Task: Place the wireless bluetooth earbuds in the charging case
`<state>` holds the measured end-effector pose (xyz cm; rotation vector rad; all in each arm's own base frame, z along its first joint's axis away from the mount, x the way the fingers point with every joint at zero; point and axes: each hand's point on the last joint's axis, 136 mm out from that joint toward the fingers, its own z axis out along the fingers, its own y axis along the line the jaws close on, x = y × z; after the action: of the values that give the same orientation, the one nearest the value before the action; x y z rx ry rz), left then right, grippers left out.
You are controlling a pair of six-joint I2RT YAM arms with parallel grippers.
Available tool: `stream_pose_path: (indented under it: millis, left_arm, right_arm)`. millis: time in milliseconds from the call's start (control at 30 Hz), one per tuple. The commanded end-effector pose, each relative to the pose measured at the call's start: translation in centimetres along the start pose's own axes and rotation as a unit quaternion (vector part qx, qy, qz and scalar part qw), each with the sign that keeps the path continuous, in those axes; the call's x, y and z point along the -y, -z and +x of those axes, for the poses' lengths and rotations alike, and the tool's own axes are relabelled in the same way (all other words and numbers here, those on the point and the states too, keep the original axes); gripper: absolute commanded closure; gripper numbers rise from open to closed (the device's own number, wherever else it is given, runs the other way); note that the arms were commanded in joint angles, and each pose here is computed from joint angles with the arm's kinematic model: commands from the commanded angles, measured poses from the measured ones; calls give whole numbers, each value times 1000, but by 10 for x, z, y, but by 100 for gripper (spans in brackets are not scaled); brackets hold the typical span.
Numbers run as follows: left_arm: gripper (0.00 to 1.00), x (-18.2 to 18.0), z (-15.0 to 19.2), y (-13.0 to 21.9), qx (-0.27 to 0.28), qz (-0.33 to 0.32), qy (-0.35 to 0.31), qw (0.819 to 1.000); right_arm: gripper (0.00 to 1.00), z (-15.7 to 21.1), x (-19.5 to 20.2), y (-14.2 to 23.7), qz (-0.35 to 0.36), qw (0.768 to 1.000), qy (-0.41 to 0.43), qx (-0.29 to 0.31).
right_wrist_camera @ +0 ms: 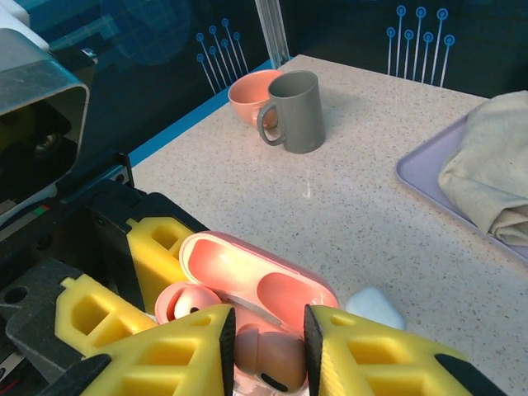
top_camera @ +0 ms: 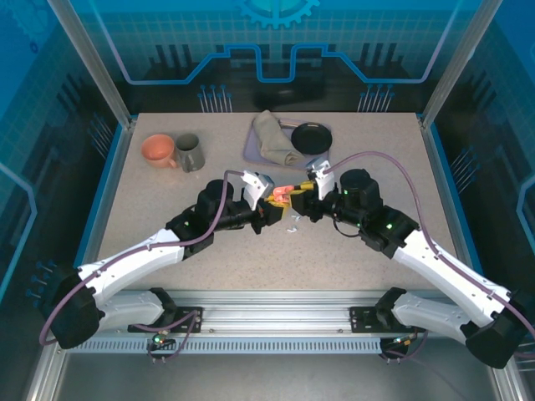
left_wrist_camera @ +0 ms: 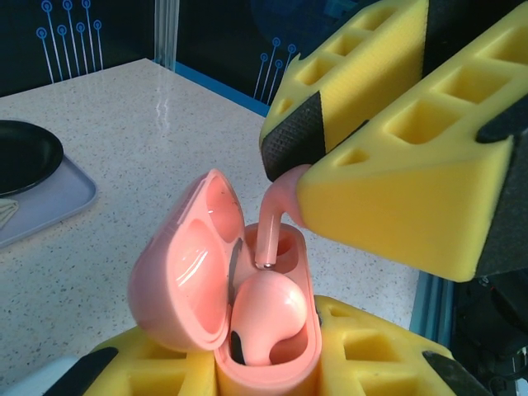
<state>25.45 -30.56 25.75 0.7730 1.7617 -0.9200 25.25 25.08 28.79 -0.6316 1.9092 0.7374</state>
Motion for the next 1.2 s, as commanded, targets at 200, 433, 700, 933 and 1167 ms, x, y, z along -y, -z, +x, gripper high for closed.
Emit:
stream_pose_path:
  millis: [200,433,700,933,1167]
  left_arm:
    - [100,7,-22,4,24,4,-28,999]
    - [100,8,-22,3,23,6,-30,999]
    - [100,11,-23,1,24,9,-35,999]
    - [100,11,-24,1,26,7,-36,999]
    - [100,10,-24,1,29,5,-36,999]
  right_arm:
    - [71,-3,0,8,16,1000,12,-2]
    - [71,-4,-2,6,8,1000,11,-5]
    - [71,3,-6,-2,-6,1000,7,-25]
    - [71,10,-12,-8,-18,999,8,-39]
    - [69,13,-14,-6,-22,999,1,-41]
